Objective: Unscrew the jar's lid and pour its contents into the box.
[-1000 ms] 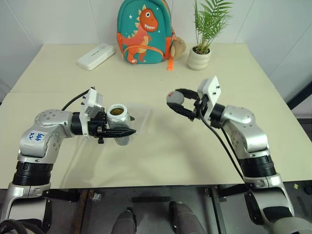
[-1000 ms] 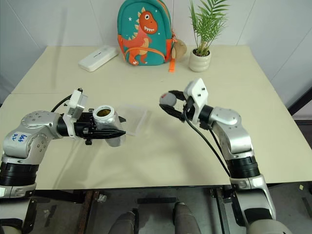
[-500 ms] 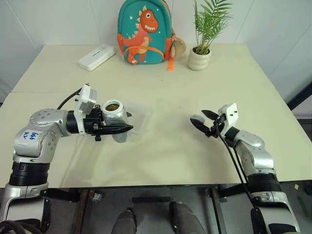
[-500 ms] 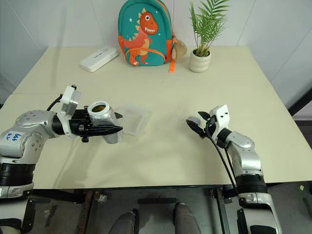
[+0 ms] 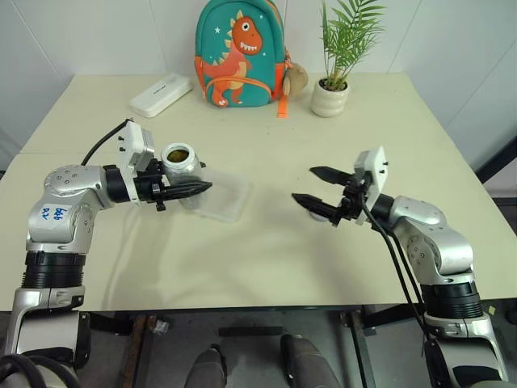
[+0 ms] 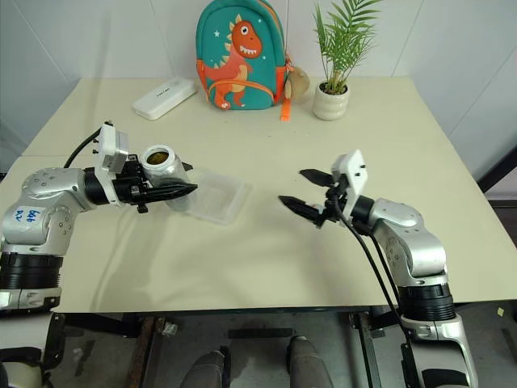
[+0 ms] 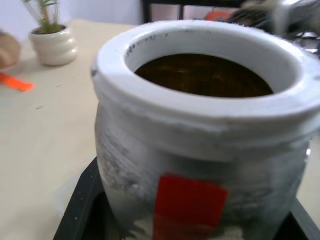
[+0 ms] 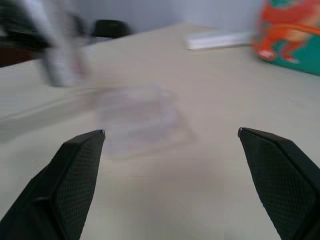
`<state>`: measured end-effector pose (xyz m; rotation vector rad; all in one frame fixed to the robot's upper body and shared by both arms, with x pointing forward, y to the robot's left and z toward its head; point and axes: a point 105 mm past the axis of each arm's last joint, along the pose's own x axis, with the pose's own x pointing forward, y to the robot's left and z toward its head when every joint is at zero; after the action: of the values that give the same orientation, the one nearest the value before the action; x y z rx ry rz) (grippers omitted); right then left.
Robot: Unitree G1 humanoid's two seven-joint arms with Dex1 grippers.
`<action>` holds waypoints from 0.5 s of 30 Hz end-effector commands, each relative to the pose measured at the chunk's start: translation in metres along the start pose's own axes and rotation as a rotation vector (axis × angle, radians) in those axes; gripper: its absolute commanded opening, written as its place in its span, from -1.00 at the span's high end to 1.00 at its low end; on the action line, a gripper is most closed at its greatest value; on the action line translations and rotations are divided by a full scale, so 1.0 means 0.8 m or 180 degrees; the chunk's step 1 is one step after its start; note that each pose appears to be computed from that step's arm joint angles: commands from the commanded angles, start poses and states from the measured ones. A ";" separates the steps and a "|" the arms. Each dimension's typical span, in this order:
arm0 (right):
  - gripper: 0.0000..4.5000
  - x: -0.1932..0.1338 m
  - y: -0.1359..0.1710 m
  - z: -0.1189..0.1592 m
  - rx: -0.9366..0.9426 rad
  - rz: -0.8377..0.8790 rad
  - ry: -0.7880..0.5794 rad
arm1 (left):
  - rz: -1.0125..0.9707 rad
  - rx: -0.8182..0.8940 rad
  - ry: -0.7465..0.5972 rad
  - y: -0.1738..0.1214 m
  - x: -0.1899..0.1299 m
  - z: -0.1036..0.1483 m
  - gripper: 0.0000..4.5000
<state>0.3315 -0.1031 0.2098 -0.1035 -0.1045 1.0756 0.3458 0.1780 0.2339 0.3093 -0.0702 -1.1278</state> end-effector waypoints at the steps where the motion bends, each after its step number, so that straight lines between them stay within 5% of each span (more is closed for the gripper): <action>1: -1.00 0.017 0.034 0.011 -0.0142 0.0440 0.0124 | 0.0089 0.0244 0.0045 0.019 0.014 0.000 0.12; 15: -1.00 0.051 0.049 0.007 -0.0265 0.0334 0.0340 | 0.0914 0.0576 0.0560 0.090 0.024 -0.019 0.12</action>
<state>0.3166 -0.0541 0.2026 -0.2363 -0.0116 1.1796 0.4165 0.1896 0.2210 0.4789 -0.0115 -0.8554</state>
